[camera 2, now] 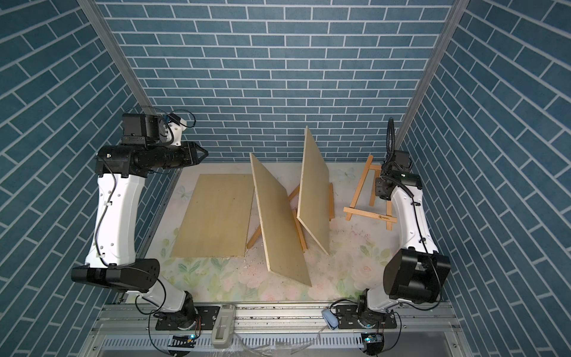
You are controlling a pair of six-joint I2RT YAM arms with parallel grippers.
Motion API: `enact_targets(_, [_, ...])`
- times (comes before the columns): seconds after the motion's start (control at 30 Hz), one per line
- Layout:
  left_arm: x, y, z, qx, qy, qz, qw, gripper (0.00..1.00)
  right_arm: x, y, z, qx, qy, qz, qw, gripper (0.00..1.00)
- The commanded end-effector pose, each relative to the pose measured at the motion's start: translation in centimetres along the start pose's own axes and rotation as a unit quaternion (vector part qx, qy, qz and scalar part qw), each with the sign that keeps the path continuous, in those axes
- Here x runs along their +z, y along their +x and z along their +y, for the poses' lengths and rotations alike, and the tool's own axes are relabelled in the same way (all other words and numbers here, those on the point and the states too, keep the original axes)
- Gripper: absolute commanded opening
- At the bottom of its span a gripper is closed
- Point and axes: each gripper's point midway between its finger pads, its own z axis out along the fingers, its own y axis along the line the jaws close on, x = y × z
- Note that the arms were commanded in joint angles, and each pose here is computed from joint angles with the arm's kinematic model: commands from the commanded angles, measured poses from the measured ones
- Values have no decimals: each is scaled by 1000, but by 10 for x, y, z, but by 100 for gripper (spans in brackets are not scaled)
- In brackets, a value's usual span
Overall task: Disassemble the easel
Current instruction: Fold up the easel.
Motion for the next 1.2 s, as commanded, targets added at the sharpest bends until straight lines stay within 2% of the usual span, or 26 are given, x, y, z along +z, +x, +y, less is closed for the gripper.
enact_targets(0.0, [-4,-10,-4,7,10,-16,1000,44,2,-25,3,19,-20,-29,999,0])
enact_targets(0.37, [-1,-10,2,8,-1,-14,1000,42,65,-51,11,-11,-17,-26,999,0])
enact_targets(0.7, [-6,-6,5,2,-13,-12,1000,40,132,-62,17,-68,-8,-6,998,0])
enact_targets(1.13, [-20,0,6,-8,-27,-12,1000,40,195,-47,26,-95,-43,22,994,0])
enact_targets(1.17, [-20,1,7,-10,-28,-10,1000,40,210,-37,28,-97,-45,36,994,0])
